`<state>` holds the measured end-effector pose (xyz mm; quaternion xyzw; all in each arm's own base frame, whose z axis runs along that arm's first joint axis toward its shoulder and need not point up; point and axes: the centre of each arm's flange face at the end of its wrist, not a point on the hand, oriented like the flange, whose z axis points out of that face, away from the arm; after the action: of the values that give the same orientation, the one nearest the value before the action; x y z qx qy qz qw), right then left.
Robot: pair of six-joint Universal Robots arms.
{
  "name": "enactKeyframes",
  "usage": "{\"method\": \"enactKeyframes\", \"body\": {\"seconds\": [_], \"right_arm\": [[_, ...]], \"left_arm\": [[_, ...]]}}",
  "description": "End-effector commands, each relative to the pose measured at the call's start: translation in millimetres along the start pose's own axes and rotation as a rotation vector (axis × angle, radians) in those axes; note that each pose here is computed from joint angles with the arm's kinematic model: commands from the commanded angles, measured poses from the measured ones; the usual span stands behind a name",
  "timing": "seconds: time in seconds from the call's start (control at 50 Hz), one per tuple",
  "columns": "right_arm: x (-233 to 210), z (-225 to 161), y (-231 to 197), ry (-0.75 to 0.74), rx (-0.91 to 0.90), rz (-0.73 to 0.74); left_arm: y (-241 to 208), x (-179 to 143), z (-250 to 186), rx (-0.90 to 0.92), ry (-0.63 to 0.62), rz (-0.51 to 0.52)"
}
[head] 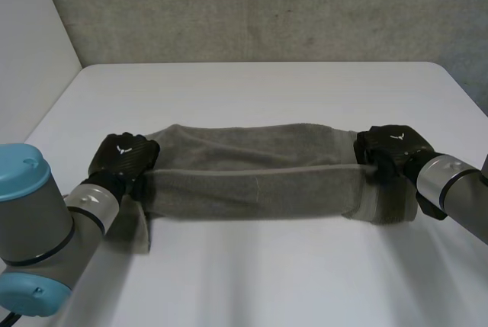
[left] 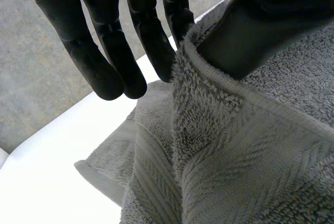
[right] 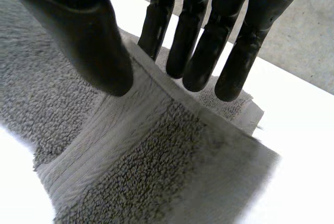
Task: Fold the towel.
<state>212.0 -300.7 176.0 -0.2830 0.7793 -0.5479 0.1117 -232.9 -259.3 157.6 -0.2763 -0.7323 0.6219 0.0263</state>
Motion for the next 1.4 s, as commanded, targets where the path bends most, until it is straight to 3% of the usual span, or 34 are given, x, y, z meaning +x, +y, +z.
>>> {"method": "enactKeyframes", "body": {"seconds": [0.02, 0.46, 0.62, 0.8, 0.86, 0.88, 0.9, 0.92, 0.96, 1.02, 1.06, 1.14, 1.16, 1.2, 1.32, 1.4], "right_arm": [[-3, -4, 1, -0.014, -0.036, 0.012], [-3, 5, 18, -0.040, -0.130, -0.041], [6, 8, -10, -0.005, -0.040, -0.081], [38, 24, -105, 0.155, 0.399, -0.241], [52, 26, -153, 0.276, 0.635, -0.316], [56, 25, -177, 0.342, 0.762, -0.336], [56, 25, -177, 0.343, 0.764, -0.336], [59, 21, -197, 0.401, 0.879, -0.346], [63, 14, -213, 0.455, 0.983, -0.348], [61, 0, -233, 0.497, 1.102, -0.328], [58, -6, -235, 0.490, 1.096, -0.317], [53, -1, -208, 0.424, 0.873, -0.269], [53, -1, -208, 0.424, 0.872, -0.269], [44, 7, -178, 0.354, 0.685, -0.236], [32, 16, -127, 0.264, 0.470, -0.209], [15, 24, -72, 0.160, 0.311, -0.227]], "left_arm": [[0, 0, -1, -0.001, 0.000, 0.000], [0, 0, -5, -0.003, -0.001, 0.001], [-16, -6, 4, 0.054, -0.018, 0.013], [-65, -26, 48, 0.220, -0.081, 0.096], [-99, -40, 72, 0.332, -0.129, 0.144], [-125, -48, 77, 0.416, -0.160, 0.154], [-154, -59, 78, 0.517, -0.203, 0.156], [-154, -59, 78, 0.518, -0.204, 0.156], [-207, -75, 73, 0.719, -0.278, 0.137], [-222, -77, 68, 0.782, -0.277, 0.111], [-238, -82, 59, 0.852, -0.264, 0.042], [-239, -84, 52, 0.858, -0.232, -0.027], [-225, -78, 56, 0.817, -0.202, -0.051], [-206, -70, 61, 0.764, -0.166, -0.057], [-114, -30, 71, 0.526, 0.018, 0.021], [-68, -18, 67, 0.409, 0.076, 0.088]]}}
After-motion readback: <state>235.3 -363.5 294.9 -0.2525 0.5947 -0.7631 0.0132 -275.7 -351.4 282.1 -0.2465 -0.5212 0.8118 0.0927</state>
